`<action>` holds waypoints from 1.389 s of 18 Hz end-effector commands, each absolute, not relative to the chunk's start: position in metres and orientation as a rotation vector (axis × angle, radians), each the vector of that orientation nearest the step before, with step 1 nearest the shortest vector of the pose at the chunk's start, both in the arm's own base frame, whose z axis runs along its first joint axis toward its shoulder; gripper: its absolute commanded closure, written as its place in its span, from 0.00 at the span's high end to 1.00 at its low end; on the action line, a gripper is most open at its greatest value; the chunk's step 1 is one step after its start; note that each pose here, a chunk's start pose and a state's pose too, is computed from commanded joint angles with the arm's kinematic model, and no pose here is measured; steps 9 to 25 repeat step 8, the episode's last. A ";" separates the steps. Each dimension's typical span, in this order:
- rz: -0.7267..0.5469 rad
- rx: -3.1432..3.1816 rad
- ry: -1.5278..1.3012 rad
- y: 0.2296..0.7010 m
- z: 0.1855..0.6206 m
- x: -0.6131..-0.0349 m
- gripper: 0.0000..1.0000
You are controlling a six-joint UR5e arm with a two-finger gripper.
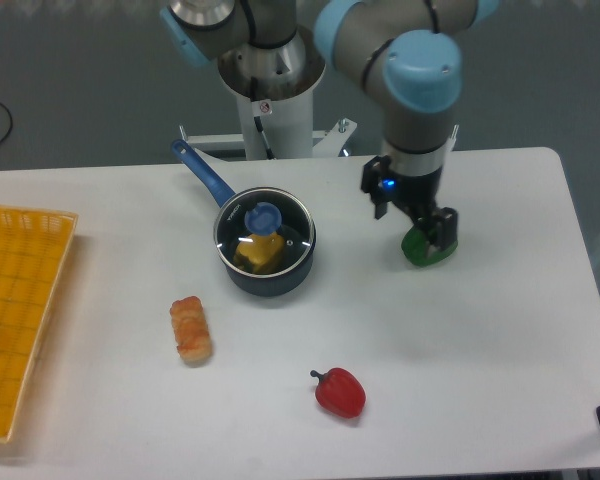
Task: Close the pot lid
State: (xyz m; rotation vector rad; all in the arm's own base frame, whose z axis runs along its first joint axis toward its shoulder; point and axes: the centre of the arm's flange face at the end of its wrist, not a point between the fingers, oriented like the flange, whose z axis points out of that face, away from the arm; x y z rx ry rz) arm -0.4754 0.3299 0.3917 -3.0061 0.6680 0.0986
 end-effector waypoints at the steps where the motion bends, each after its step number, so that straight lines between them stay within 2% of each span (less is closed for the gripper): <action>1: 0.092 -2.998 0.679 0.322 0.399 -0.478 1.00; 3: 0.030 -2.998 0.670 0.306 0.405 -0.480 1.00; 8: 0.028 -2.985 0.713 0.285 0.413 -0.481 1.00; 25: 0.028 -2.985 0.713 0.285 0.413 -0.481 1.00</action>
